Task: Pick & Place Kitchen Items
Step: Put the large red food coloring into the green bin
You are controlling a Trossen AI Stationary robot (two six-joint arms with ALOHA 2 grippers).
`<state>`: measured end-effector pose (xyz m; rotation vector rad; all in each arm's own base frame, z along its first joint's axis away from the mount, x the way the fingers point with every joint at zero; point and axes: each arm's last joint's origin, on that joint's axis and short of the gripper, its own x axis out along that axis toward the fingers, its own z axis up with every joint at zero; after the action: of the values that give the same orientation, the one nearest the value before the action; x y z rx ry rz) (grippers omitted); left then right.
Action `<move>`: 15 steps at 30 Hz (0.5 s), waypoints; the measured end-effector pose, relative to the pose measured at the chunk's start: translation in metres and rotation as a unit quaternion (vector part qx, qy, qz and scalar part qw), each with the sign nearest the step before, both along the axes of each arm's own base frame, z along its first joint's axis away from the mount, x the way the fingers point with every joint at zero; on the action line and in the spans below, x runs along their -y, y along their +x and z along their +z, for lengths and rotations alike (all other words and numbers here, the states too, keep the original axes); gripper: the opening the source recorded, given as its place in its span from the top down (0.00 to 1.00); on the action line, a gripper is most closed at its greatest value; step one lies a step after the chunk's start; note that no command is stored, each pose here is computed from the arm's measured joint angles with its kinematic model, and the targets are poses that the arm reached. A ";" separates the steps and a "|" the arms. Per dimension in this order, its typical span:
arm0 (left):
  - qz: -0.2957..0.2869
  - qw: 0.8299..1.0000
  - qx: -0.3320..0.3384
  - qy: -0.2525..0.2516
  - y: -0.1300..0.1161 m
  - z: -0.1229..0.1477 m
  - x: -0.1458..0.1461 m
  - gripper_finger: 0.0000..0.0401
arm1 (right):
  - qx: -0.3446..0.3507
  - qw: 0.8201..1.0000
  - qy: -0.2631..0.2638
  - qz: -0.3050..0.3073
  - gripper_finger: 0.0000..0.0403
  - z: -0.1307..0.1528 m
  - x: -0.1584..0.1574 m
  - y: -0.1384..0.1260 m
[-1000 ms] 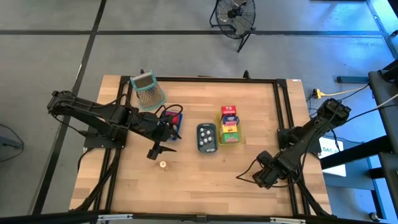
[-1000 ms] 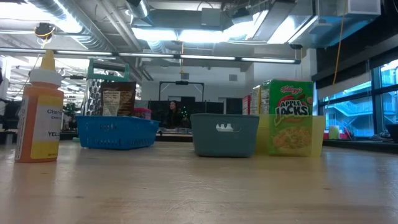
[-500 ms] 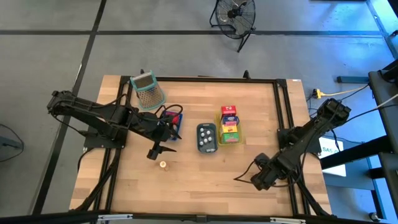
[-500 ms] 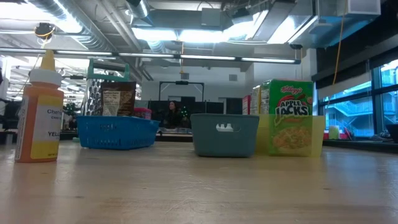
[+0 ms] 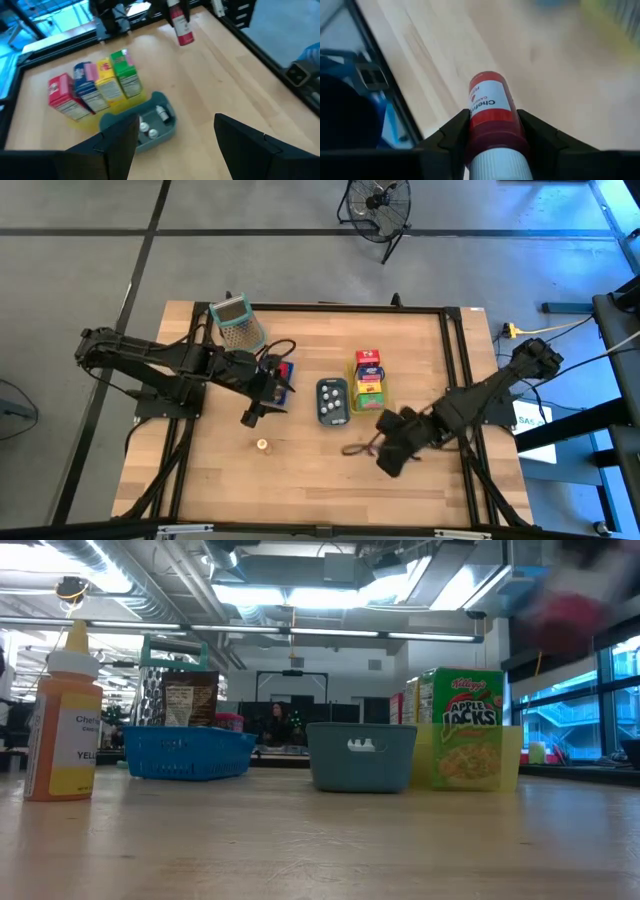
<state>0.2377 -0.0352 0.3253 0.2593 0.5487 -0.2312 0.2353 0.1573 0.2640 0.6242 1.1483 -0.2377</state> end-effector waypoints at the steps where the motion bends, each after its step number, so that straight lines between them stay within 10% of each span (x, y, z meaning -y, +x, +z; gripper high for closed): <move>1: 0.006 1.000 0.000 0.000 0.000 0.000 -0.003 0.37 | 0.018 1.000 -0.013 0.012 0.63 0.007 0.005 0.006; 15: 0.079 0.991 -0.091 -0.053 -0.008 -0.012 -0.016 0.37 | 0.043 0.981 -0.152 0.112 0.63 0.032 0.085 0.087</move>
<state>0.2299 -0.0197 0.3128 0.0903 0.7311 -0.1306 0.3220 0.0722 0.2959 0.2296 1.0630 -0.1866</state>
